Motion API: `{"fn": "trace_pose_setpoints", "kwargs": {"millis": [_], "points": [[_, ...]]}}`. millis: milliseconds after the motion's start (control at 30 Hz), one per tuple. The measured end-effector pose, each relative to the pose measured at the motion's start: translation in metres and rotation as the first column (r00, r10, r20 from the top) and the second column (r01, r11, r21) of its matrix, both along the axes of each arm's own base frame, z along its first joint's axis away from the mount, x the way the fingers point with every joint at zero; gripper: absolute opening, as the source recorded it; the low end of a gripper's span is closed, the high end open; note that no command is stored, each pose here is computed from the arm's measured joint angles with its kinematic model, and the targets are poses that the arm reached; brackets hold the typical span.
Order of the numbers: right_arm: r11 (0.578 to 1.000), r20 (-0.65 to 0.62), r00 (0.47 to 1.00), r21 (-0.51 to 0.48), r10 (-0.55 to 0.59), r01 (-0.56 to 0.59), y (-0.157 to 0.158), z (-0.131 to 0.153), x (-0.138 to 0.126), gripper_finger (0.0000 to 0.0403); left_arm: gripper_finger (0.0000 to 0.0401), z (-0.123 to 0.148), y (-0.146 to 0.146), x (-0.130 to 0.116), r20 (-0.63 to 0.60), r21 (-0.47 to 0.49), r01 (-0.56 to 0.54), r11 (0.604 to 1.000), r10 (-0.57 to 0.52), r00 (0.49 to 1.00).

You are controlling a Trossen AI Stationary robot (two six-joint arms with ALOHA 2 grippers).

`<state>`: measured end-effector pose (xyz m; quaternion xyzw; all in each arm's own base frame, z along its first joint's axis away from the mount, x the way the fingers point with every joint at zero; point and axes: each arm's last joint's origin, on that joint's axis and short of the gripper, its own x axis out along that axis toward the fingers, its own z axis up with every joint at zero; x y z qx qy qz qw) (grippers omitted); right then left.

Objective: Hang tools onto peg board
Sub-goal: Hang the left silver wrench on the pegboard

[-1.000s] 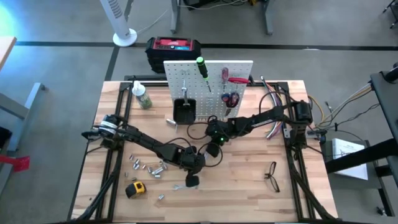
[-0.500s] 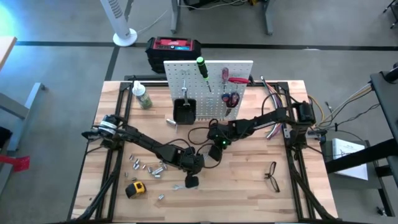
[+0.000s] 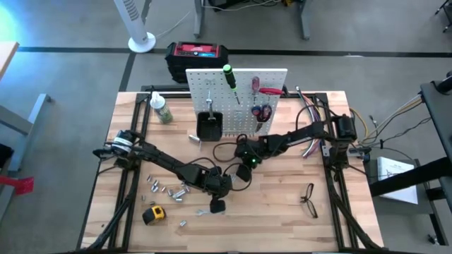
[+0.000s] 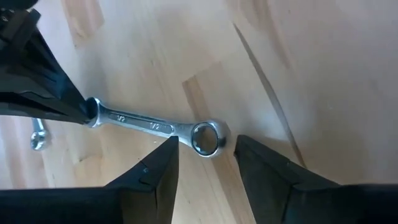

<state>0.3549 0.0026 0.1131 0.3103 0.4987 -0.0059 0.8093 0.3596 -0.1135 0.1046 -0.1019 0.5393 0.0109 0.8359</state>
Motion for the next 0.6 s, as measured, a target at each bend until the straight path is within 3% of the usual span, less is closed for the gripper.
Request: {"fn": "trace_pose_setpoints", "kwargs": {"millis": [600], "points": [[0.995,0.023,0.999,0.086,0.040,-0.042,0.0101,0.0041,0.0007,0.0117,0.0000,0.0000,0.0039,0.0010,-0.001,0.002,-0.033,0.999,0.033,0.999]]}}
